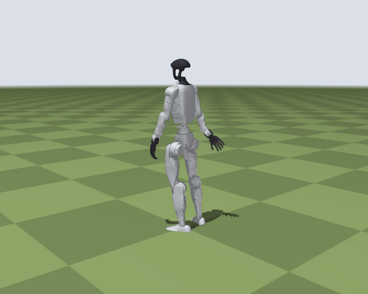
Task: In place motions
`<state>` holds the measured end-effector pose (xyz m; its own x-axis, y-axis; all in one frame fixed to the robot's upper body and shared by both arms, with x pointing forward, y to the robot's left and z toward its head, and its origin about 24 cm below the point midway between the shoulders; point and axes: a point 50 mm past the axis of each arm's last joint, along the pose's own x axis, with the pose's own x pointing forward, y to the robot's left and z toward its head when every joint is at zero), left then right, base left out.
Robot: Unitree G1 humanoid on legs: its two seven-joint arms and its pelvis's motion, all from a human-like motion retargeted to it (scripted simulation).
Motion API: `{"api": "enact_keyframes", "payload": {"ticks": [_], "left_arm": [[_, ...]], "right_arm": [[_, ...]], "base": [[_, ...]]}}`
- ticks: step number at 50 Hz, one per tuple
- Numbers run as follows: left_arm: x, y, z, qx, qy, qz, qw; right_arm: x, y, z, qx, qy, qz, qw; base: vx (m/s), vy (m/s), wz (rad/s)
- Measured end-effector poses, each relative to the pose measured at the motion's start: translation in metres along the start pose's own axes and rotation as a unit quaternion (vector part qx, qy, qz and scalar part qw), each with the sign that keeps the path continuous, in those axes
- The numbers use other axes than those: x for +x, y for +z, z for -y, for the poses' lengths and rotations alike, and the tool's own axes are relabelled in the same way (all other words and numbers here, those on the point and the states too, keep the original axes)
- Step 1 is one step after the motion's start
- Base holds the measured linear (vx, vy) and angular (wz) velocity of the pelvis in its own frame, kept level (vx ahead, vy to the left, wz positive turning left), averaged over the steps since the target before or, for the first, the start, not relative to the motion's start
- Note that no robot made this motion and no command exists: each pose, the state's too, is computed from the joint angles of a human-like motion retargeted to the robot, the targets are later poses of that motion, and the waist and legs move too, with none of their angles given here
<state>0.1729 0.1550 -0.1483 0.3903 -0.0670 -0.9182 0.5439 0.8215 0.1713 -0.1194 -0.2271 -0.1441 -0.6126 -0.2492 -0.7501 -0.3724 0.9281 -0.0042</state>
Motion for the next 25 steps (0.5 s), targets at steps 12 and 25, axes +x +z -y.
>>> {"api": "enact_keyframes", "payload": {"ticks": [12, 25], "left_arm": [[-0.054, 0.171, -0.065, 0.068, 0.15, 0.361, 0.918], [-0.033, -0.139, 0.054, -0.056, -0.056, -0.243, 0.967]], "right_arm": [[0.028, -0.11, -0.043, 0.304, 0.02, -0.141, 0.942], [-0.083, 0.133, 0.044, 0.028, -0.2, 0.253, 0.946]], "base": [[-0.01, 0.01, -0.16], [0.03, 0.03, 0.19]]}}
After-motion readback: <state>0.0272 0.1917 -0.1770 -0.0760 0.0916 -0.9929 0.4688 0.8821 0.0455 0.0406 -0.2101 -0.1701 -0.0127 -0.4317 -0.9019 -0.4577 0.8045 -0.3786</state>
